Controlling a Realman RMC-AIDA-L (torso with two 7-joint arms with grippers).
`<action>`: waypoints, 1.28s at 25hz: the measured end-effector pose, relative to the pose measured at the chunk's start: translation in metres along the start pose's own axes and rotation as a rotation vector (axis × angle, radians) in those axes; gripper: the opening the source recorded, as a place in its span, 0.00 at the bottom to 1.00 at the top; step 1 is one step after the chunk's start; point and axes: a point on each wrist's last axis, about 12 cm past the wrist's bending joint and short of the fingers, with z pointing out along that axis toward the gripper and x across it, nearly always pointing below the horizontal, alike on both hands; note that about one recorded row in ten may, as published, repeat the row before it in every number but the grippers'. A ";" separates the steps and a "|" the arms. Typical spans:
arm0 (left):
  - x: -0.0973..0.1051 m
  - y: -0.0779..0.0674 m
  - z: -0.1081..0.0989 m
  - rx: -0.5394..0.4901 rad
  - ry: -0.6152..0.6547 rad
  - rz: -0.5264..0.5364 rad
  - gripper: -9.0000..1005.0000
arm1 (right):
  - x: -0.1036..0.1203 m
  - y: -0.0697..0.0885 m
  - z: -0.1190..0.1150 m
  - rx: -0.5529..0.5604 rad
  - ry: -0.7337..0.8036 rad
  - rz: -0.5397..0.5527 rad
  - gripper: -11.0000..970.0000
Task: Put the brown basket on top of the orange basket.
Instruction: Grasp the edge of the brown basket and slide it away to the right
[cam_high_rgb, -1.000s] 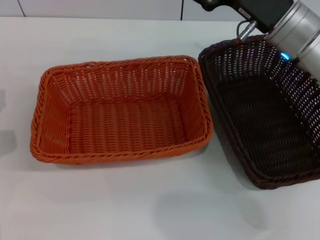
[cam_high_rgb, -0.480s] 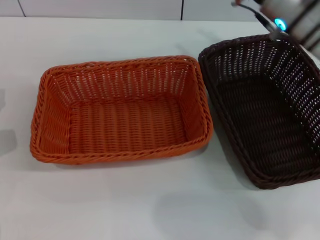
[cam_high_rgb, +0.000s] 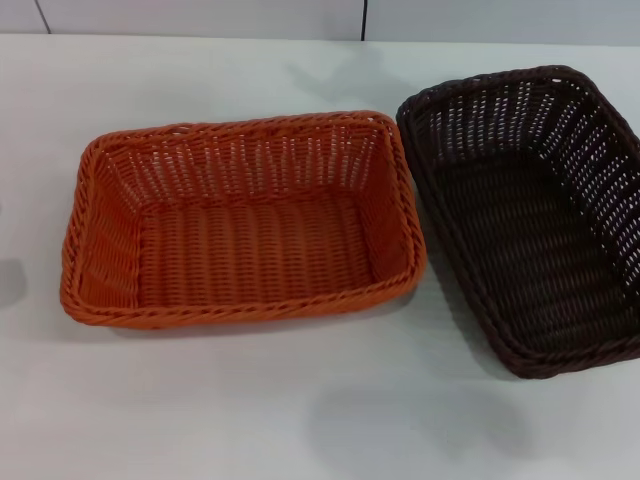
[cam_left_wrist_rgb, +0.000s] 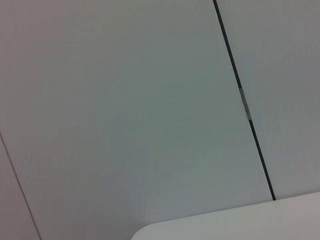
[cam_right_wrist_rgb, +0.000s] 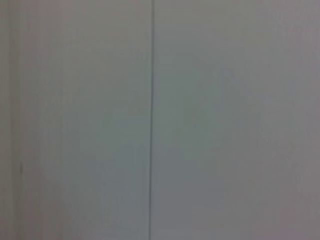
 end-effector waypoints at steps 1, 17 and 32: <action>0.000 0.000 0.000 0.000 0.001 0.000 0.67 | -0.006 -0.001 0.002 -0.006 0.036 -0.007 0.82; -0.005 -0.001 0.006 -0.005 -0.008 -0.006 0.66 | -0.067 0.025 -0.036 -0.148 0.470 -0.069 0.82; -0.013 0.007 -0.001 -0.050 -0.097 -0.129 0.66 | -0.059 0.054 -0.095 -0.289 0.689 -0.089 0.81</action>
